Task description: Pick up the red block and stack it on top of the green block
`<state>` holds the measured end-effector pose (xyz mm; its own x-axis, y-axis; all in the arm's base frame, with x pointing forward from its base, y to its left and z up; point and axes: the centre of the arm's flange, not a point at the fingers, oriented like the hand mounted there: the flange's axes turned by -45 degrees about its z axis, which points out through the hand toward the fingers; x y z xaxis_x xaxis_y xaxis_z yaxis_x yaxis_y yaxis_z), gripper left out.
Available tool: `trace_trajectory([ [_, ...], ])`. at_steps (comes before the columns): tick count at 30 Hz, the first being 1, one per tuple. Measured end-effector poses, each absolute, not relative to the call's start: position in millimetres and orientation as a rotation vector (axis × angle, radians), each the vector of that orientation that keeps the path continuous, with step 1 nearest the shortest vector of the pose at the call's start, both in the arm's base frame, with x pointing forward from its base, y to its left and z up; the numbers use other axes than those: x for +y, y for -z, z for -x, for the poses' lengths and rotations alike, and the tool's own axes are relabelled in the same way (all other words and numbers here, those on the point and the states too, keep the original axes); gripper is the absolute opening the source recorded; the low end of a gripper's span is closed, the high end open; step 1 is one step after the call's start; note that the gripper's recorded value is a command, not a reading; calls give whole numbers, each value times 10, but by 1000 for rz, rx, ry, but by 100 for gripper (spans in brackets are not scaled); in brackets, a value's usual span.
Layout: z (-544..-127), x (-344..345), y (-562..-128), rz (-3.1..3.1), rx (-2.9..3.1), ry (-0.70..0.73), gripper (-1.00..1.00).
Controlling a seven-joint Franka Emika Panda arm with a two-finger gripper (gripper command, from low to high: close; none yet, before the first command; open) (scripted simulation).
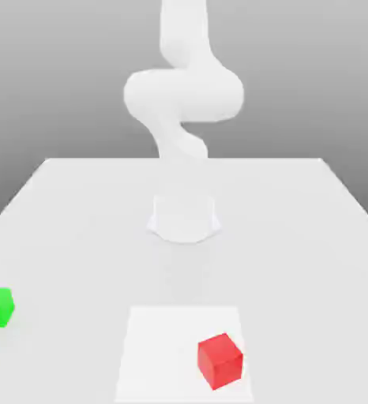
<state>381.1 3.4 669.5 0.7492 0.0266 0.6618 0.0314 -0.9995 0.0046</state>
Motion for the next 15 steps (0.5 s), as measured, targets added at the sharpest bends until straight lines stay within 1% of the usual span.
trace_trajectory([
  [3, -4181, 95, -6138, 2978, -137, 967, 0],
  [7, -4531, 194, -5374, 3023, -252, 783, 0],
  [11, -4738, 301, -4577, 3054, -367, 597, 0],
  [15, -4803, 403, -3767, 3071, -481, 410, 0],
])
